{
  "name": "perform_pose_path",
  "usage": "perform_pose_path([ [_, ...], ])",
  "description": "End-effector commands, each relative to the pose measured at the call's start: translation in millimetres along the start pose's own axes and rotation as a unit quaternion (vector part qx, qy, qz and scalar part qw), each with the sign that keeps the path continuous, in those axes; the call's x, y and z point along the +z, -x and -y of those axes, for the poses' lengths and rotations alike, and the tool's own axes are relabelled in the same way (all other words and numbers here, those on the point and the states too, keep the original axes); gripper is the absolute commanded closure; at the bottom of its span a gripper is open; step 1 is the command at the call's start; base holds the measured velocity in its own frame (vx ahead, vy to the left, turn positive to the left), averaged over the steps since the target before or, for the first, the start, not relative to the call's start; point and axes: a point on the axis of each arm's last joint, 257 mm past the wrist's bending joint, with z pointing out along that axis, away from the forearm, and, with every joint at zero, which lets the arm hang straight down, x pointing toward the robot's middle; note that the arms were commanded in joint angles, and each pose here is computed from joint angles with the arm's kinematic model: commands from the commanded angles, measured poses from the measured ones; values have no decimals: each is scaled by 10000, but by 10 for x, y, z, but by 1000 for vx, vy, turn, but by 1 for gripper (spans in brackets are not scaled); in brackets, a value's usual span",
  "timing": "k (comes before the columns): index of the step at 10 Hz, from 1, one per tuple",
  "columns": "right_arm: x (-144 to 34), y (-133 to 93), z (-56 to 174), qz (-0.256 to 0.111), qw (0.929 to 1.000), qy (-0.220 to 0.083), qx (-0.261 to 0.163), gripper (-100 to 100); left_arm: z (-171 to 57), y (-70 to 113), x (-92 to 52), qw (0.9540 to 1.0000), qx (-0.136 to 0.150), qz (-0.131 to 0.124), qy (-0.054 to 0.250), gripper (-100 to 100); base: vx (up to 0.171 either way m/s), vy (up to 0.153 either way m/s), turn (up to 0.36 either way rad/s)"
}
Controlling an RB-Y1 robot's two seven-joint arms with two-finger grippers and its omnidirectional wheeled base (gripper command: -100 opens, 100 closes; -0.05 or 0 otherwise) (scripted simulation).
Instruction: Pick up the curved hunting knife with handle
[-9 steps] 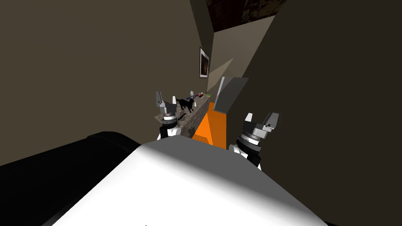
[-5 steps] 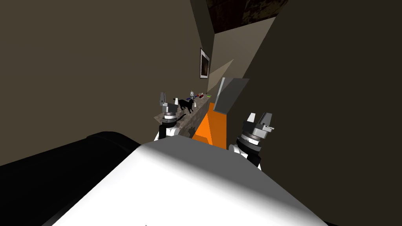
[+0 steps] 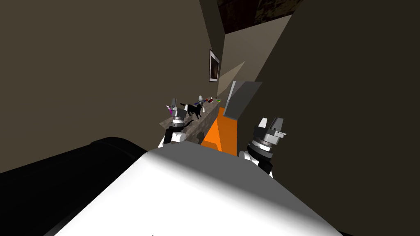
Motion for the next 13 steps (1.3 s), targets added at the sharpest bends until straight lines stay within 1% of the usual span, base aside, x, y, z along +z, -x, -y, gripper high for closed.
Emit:
perform_pose_path([
  [1, 0, 0, 0, 0, 10000, 0, 0, 0, -177, 92, -29, 9993, -153, 26, 350, -100, 76, -23, 45],
  [2, 0, 0, 0, 0, 10000, 0, 0, 0, -245, 102, -34, 9987, -153, 48, 482, -100, 65, -24, 17],
  [3, 0, 0, 0, 0, 10000, 0, 0, 0, -367, 180, -52, 9970, -258, 82, 726, -100, 68, -24, 27],
  [4, 0, 0, 0, 0, 10000, 0, 0, 0, -405, 186, -58, 9964, -258, 96, 802, -100, 72, -18, 16],
  [5, 0, 0, 0, 0, 10000, 0, 0, 0, -525, 270, -82, 9937, -369, 142, 1045, -100, 84, -12, 33],
  [6, 0, 0, 0, 0, 10000, 0, 0, 0, -573, 277, -93, 9927, -368, 161, 1139, -100, 63, -11, 15],
  [7, 0, 0, 0, 0, 10000, 0, 0, 0, -672, 364, -121, 9895, -483, 213, 1345, -100, 61, -11, 25],
  [8, 0, 0, 0, 0, 10000, 0, 0, 0, -729, 373, -138, 9879, -481, 236, 1459, -100, 57, -16, 18],
  [9, 0, 0, 0, 0, 10000, 0, 0, 0, -745, 376, -143, 9873, -481, 243, 1491, -100, 30, -11, -1],
  [10, 0, 0, 0, 0, 10000, 0, 0, 0, -861, 473, -185, 9825, -599, 317, 1737, -100, 48, -26, 26],
  [11, 0, 0, 0, 0, 10000, 0, 0, 0, -919, 482, -208, 9802, -597, 343, 1854, -100, 54, -23, 29],
  [12, 0, 0, 0, 0, 10000, 0, 0, 0, -1003, 580, -246, 9754, -718, 418, 2041, -100, 81, -15, 34],
  [13, 0, 0, 0, 0, 10000, 0, 0, 0, -1060, 589, -272, 9728, -715, 446, 2158, -100, 75, -14, 12],
])
